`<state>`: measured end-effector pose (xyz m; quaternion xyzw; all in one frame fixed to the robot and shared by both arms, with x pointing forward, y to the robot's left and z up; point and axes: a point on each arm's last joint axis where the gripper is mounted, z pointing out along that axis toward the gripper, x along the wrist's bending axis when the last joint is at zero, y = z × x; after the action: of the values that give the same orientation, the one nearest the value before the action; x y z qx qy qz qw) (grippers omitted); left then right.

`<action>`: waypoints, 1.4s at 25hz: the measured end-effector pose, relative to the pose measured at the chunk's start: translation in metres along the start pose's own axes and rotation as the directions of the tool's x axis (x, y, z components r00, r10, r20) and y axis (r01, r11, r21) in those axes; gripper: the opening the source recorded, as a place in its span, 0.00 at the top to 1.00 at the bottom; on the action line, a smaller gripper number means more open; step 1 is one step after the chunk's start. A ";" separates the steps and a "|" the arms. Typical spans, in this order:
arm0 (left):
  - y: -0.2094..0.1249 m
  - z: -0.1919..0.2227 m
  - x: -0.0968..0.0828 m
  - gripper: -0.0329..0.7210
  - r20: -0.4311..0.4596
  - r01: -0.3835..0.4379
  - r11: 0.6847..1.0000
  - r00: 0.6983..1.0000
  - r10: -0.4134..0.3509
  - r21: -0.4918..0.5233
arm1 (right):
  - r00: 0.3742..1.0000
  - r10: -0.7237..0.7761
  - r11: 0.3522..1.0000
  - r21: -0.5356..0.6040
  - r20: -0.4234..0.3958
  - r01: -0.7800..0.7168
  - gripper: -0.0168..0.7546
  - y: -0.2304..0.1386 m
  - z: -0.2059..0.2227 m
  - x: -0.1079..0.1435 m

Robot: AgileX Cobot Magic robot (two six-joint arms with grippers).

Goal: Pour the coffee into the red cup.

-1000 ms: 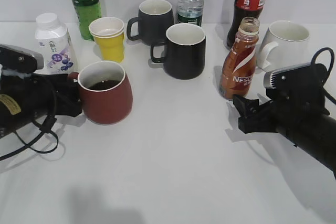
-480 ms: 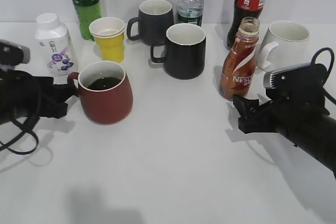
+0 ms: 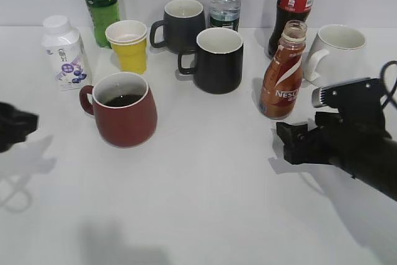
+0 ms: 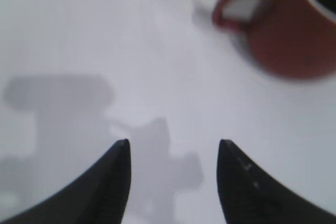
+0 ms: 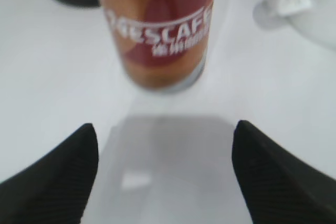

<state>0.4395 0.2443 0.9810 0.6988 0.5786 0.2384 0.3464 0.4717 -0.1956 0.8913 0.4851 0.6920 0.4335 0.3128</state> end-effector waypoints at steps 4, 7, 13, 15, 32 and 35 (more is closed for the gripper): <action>-0.002 -0.038 0.001 0.42 -0.016 0.008 0.992 1.000 -0.006 0.129 | 1.000 0.020 0.999 0.051 -0.016 -0.019 0.21 0.011 -0.013 0.001; -0.001 -0.072 0.000 0.42 -0.024 0.015 0.979 1.000 -0.010 0.205 | 0.999 0.032 0.993 0.116 -0.034 -0.028 0.21 0.024 -0.029 0.002; -0.017 -0.142 0.002 0.42 -0.019 0.019 0.982 1.000 -0.015 0.187 | 0.995 0.066 0.952 0.305 -0.077 -0.040 0.23 0.046 -0.071 0.004; -0.031 -0.160 0.003 0.42 -0.020 0.019 0.981 1.000 -0.015 0.194 | 0.993 0.069 0.931 0.364 -0.096 -0.030 0.23 0.052 -0.090 0.004; -0.075 -0.207 0.008 0.45 -0.012 -0.071 0.982 0.997 0.070 -0.177 | 0.989 0.096 0.976 0.205 -0.117 -0.070 0.24 0.064 -0.263 -0.013; -0.075 -0.207 0.008 0.45 -0.013 -0.073 0.981 0.997 0.072 -0.179 | 0.995 0.089 0.962 0.264 -0.045 -0.074 0.24 0.051 -0.276 -0.021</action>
<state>0.2411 0.3024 1.0573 0.6848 0.5300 0.3042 0.3971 0.2635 -0.2892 1.0557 0.5378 0.7313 0.3642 0.2084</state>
